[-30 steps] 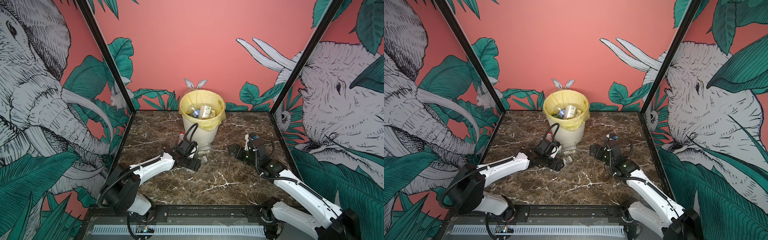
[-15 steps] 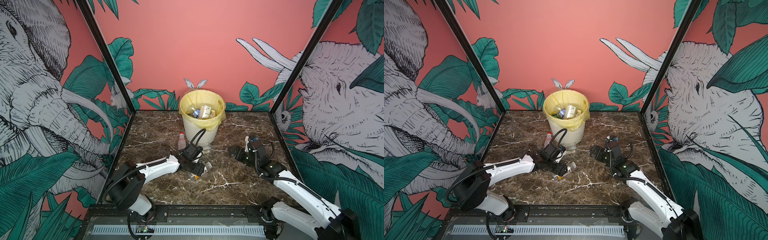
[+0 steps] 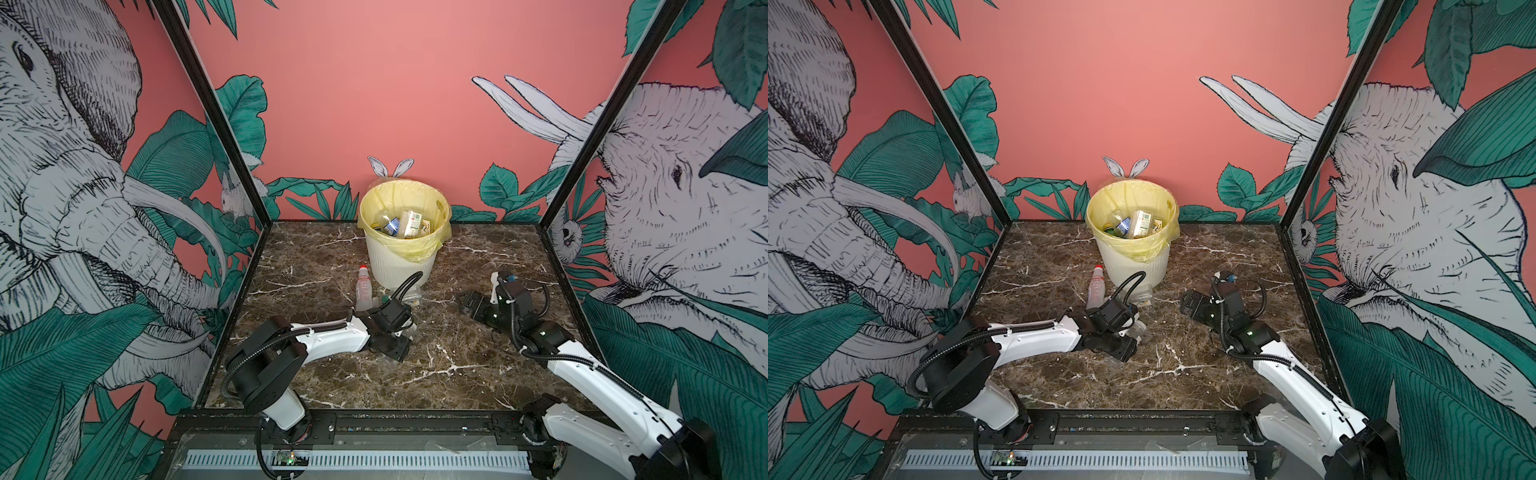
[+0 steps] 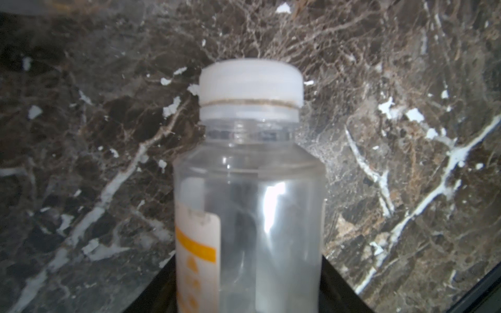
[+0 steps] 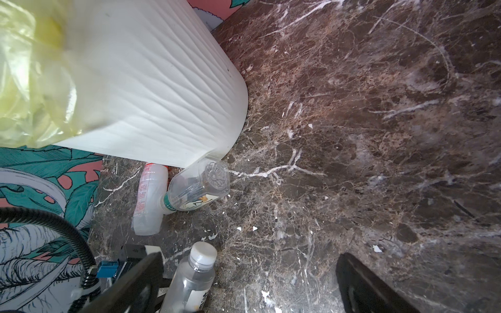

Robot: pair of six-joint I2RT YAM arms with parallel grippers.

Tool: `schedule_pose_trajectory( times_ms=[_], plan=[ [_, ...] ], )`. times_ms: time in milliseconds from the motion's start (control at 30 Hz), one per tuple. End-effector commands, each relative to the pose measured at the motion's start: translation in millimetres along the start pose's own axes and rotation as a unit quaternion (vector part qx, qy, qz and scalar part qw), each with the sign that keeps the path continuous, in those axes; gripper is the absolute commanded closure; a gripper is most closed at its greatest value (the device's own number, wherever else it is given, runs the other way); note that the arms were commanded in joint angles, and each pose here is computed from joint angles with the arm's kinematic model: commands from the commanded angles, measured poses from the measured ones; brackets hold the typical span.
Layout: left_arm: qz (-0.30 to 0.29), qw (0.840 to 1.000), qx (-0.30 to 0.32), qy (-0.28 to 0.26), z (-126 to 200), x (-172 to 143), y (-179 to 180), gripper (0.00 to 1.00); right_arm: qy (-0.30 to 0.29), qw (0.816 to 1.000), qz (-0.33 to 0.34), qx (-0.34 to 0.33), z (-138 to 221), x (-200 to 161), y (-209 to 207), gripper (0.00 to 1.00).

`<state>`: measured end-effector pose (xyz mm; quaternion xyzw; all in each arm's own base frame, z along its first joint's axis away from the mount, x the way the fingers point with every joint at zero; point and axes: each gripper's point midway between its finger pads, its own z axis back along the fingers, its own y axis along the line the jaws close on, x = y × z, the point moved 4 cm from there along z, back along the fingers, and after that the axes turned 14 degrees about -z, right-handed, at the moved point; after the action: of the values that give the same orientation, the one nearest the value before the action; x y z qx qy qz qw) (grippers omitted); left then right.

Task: Throw the plastic bottles in the bin
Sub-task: Pick up the plastic bottle from the center of the table.

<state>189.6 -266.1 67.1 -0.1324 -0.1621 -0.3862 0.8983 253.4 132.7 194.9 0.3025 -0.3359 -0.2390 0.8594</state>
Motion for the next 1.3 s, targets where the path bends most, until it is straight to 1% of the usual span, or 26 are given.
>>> schedule_pose_trajectory(
  times_ms=[0,133,200,267,567,700,800,900,1067,1200,1267],
  plan=[
    [0.013,1.000,0.007,-0.007,-0.2,2.2,0.3,0.43,-0.011,1.000,-0.012,0.014,3.9,2.8,1.2,0.01],
    [0.022,1.000,0.010,-0.012,4.4,1.4,1.0,0.47,-0.012,1.000,-0.015,0.014,4.5,2.3,-0.5,0.01],
    [0.027,0.999,0.008,-0.022,10.7,2.9,0.4,0.52,-0.012,1.000,-0.015,0.013,4.3,2.2,-1.8,0.01],
    [0.031,0.999,0.007,-0.035,17.9,4.9,-0.1,0.53,-0.012,1.000,-0.016,0.012,4.3,2.2,-2.0,0.01],
    [0.049,0.991,0.010,-0.121,66.7,13.9,0.7,0.54,-0.009,1.000,-0.026,0.013,0.8,-0.4,-5.0,0.01],
    [0.068,0.985,0.029,-0.158,86.0,15.4,7.0,0.54,-0.009,0.999,-0.028,0.013,0.7,-0.4,-6.2,0.01],
    [0.073,0.982,0.035,-0.173,95.9,15.9,8.7,0.56,-0.009,0.999,-0.029,0.014,0.8,-0.5,-6.3,0.01],
    [0.082,0.980,0.042,-0.175,102.2,15.8,11.0,0.57,-0.009,0.999,-0.030,0.016,1.3,-0.4,-5.6,0.01],
    [0.081,0.978,0.036,-0.188,113.5,22.9,8.5,0.57,-0.007,0.999,-0.033,0.017,1.4,-1.0,-6.1,0.01],
    [0.095,0.970,0.035,-0.220,130.1,26.7,13.8,0.57,-0.006,0.999,-0.036,0.020,1.7,-1.0,-5.2,0.01],
    [0.111,0.965,0.027,-0.235,137.8,26.9,19.9,0.57,-0.006,0.999,-0.036,0.019,1.4,-1.1,-5.3,0.01]
  ],
)
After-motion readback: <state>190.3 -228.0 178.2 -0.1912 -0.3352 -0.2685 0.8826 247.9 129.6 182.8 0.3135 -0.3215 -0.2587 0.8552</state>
